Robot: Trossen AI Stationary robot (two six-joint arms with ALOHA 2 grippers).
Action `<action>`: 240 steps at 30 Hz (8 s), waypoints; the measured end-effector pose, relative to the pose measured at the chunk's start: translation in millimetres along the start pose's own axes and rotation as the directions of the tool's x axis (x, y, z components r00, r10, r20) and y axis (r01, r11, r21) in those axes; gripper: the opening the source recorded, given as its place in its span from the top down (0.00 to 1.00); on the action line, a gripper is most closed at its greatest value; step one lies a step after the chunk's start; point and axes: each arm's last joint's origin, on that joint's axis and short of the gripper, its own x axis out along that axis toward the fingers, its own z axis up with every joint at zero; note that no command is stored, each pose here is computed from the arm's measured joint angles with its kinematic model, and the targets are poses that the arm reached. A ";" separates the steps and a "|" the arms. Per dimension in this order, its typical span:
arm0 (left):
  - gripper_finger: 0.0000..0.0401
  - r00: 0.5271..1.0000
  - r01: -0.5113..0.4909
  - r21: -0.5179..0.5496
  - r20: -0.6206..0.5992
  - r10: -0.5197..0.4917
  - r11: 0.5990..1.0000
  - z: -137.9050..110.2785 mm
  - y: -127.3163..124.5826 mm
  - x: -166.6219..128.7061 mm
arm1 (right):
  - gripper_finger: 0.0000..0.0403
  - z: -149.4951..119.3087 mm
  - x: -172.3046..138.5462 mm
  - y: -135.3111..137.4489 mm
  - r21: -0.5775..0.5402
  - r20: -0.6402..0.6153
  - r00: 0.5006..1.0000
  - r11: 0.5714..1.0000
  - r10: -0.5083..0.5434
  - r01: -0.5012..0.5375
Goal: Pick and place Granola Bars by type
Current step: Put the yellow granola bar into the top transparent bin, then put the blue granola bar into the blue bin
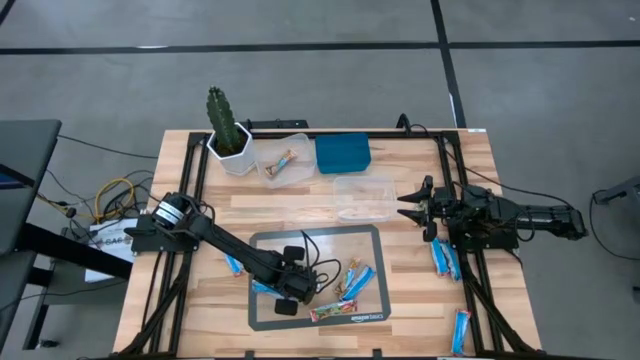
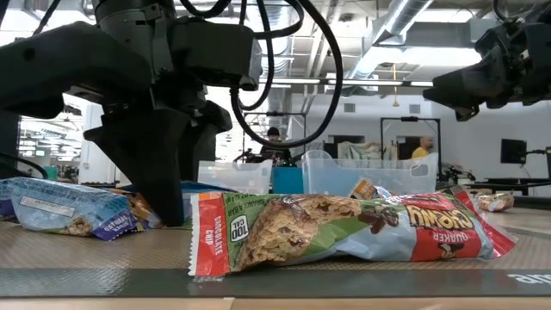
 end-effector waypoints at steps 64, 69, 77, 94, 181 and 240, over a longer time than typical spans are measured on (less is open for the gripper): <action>0.46 0.989 0.027 -0.016 0.149 -0.025 1.000 -4.6 9.2 -1.5 | 0.58 0.0 0.2 0.0 0.000 -0.001 1.000 1.000 0.001 -0.001; 0.65 0.991 0.031 -0.013 0.134 -0.029 0.999 -5.9 9.4 -1.2 | 0.58 -0.2 0.2 0.0 0.000 -0.003 1.000 1.000 0.001 -0.001; 0.91 0.991 0.034 0.015 0.133 -0.036 0.999 -5.9 9.1 -1.7 | 0.58 -0.2 0.2 0.0 0.000 -0.003 1.000 1.000 0.001 -0.001; 0.93 0.976 -0.023 -0.077 0.213 0.039 0.997 0.9 18.6 -17.6 | 0.58 -0.2 0.2 0.0 0.000 -0.003 1.000 1.000 0.000 0.000; 0.65 0.848 -0.519 -0.446 -0.158 0.507 0.729 -53.3 301.1 -58.4 | 0.58 -0.2 0.2 0.0 0.000 -0.003 1.000 1.000 0.000 0.000; 0.56 0.991 0.110 0.056 0.077 -0.114 0.992 -62.4 -12.3 -132.1 | 0.58 0.1 0.2 0.0 0.000 0.000 1.000 1.000 0.000 0.000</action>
